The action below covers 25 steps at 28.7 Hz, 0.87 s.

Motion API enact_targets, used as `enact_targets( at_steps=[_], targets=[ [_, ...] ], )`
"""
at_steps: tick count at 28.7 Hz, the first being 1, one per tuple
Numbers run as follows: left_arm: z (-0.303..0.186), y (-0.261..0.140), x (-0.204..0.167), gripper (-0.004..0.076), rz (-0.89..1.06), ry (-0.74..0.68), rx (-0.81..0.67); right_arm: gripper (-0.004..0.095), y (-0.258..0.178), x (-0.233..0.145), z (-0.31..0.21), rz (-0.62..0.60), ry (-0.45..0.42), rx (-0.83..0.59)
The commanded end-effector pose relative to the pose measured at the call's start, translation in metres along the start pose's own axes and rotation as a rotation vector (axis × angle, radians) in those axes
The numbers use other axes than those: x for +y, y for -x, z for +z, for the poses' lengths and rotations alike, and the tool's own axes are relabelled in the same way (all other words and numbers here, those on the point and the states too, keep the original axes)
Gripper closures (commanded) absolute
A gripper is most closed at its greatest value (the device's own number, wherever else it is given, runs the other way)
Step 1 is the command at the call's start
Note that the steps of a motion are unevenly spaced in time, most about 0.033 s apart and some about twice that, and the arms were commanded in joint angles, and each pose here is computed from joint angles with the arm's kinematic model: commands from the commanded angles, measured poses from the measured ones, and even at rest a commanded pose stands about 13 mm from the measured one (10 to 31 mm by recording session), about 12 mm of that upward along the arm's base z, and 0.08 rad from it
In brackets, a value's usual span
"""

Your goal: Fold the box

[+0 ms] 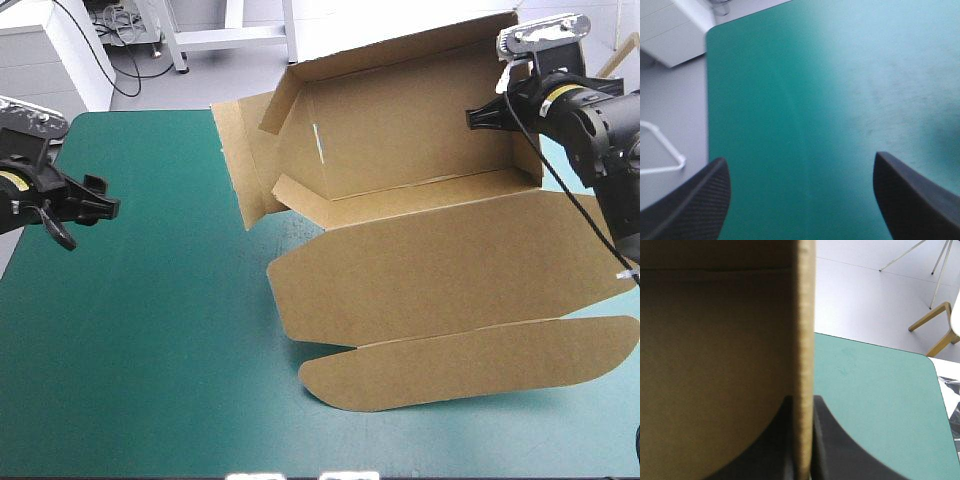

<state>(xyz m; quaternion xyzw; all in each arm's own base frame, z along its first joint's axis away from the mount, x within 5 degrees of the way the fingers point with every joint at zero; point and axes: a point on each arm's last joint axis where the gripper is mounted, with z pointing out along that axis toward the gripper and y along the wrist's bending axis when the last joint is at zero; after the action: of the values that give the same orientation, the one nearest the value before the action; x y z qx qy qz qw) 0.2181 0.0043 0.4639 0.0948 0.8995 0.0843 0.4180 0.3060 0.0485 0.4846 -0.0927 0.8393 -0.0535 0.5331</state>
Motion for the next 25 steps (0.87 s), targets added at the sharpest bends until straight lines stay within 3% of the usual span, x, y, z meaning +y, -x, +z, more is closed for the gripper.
enact_targets(
  at_steps=[1, 4, 12, 19, 25],
  targets=[
    [-0.011, 0.003, 0.022, 0.0168, -0.040, 0.237, -0.016, 0.0927, 0.018, -0.008, -0.028, 0.001, -0.013, -0.148],
    [-0.007, 0.001, 0.029, 0.0168, -0.020, 0.308, 0.032, 0.0928, 0.018, -0.006, -0.028, 0.005, 0.005, -0.148],
    [0.020, 0.001, 0.032, 0.0168, -0.055, 0.276, 0.100, 0.0928, 0.018, -0.001, -0.028, 0.005, 0.057, -0.150],
    [0.058, -0.015, 0.044, 0.0168, -0.197, 0.081, 0.137, 0.0928, 0.019, -0.001, -0.035, -0.017, 0.104, -0.167],
    [0.096, -0.043, 0.033, 0.0168, -0.221, -0.076, 0.130, 0.0928, 0.012, -0.027, -0.037, 0.044, 0.229, -0.149]
  ],
)
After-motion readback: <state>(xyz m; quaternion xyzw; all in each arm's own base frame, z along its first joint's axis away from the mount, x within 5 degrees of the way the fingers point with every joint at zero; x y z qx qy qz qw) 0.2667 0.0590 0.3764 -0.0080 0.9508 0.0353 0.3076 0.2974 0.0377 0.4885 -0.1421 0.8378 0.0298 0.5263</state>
